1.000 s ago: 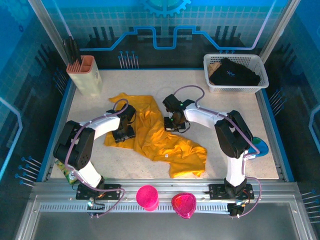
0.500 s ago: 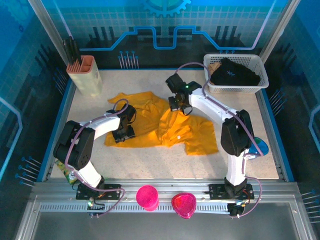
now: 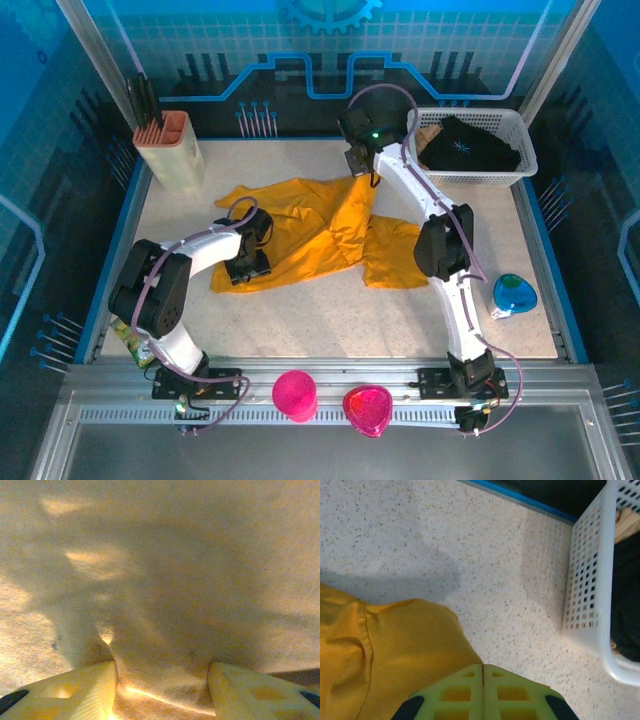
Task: Fold and stack the t-shirts
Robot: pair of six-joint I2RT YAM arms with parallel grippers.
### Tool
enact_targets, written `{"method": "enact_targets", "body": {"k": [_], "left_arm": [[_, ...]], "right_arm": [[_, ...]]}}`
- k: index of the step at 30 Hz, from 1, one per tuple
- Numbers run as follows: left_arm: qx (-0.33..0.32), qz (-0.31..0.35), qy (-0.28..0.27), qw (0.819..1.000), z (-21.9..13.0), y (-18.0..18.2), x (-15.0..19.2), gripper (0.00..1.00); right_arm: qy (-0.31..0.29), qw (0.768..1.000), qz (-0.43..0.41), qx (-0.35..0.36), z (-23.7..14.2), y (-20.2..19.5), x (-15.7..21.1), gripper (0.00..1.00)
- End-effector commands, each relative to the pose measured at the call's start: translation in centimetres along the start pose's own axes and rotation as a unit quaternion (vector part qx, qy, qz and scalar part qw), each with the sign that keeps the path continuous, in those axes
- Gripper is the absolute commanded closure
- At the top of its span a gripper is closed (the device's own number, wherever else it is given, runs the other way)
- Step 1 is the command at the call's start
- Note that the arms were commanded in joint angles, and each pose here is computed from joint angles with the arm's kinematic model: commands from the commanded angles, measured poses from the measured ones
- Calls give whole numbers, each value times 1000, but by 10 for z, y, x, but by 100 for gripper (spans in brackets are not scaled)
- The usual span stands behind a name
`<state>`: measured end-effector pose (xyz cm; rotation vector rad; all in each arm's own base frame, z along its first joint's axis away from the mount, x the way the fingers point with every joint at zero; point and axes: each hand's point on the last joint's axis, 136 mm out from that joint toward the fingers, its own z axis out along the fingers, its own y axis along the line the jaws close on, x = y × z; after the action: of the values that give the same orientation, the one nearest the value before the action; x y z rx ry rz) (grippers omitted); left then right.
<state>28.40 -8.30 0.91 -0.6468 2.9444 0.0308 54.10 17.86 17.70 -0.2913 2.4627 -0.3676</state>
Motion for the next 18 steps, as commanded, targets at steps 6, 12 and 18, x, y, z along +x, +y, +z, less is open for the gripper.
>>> {"method": "enact_targets", "body": {"k": [6,12,18], "left_arm": [[-10,19,38,999,16,5,20,47],[-11,23,37,999,12,6,22,47],[-10,27,32,999,7,5,22,47]], "right_arm": [[-79,993,-10,83,24,-47,-56,100],[-170,972,-54,155,37,-58,-101,100],[-225,939,-84,246,29,-55,-129,78]]}}
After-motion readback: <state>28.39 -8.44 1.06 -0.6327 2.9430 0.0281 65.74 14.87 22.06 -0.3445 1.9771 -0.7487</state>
